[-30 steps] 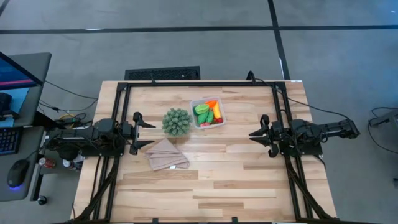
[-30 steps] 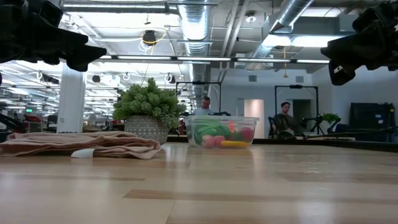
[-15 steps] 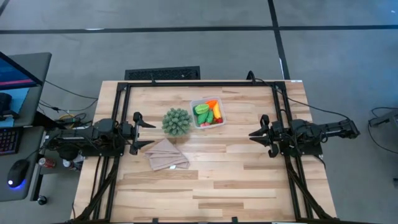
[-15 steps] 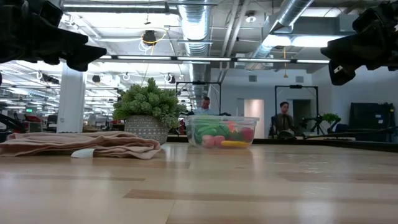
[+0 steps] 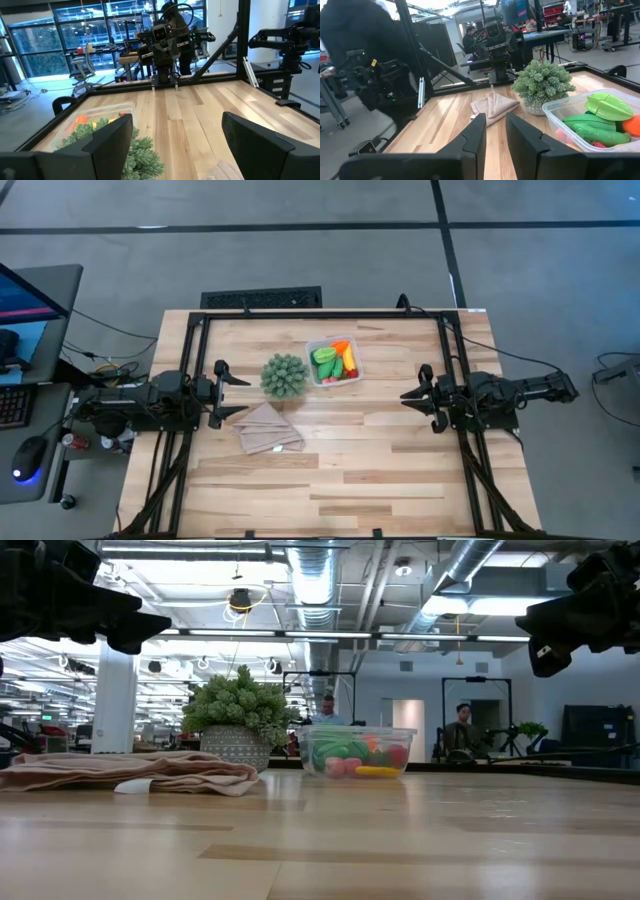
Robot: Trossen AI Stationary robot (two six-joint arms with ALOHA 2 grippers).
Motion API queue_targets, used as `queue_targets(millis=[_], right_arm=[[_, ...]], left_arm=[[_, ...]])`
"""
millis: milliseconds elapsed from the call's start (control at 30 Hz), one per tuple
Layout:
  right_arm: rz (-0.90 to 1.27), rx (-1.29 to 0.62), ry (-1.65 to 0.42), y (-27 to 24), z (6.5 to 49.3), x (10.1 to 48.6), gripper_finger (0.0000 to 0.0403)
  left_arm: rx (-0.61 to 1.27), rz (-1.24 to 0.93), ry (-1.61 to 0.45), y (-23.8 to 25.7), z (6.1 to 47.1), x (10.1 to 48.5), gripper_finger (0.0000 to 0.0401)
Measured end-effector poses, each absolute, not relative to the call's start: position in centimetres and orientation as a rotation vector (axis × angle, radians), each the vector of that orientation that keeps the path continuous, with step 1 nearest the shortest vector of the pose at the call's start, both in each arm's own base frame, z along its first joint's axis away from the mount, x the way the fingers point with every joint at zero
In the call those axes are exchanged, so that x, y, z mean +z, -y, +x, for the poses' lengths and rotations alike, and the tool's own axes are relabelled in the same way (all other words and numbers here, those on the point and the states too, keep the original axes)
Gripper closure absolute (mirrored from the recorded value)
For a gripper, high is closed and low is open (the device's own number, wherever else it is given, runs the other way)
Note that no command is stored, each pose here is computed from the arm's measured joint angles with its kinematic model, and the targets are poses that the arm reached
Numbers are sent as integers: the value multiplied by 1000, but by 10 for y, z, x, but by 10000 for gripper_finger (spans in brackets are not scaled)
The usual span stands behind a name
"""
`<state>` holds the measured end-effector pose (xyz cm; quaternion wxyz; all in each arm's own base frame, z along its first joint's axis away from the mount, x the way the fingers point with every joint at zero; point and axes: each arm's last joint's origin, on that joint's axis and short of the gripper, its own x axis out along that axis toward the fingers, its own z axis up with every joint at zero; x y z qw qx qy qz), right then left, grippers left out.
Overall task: Pick and placing Produce into tupperware
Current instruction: Return to Home Position
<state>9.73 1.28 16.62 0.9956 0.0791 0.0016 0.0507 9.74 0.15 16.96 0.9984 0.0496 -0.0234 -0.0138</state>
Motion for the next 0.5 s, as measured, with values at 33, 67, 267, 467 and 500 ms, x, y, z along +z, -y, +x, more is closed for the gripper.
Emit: queue_targets(millis=[33,67,267,467,500], right_arm=[[158,102,-3,-13,97,166,335],[158,102,-3,-13,97,166,335],[158,102,-3,-13,97,166,335],[158,102,-3,-13,97,166,335],[158,102,-3,-13,97,166,335]], left_arm=[[-28,99,47,-1,97,170,101],[-28,96,47,-1,97,170,101],[-28,95,47,-1,97,170,101],[-28,95,47,-1,97,170,101],[-28,96,46,-1,97,170,101]])
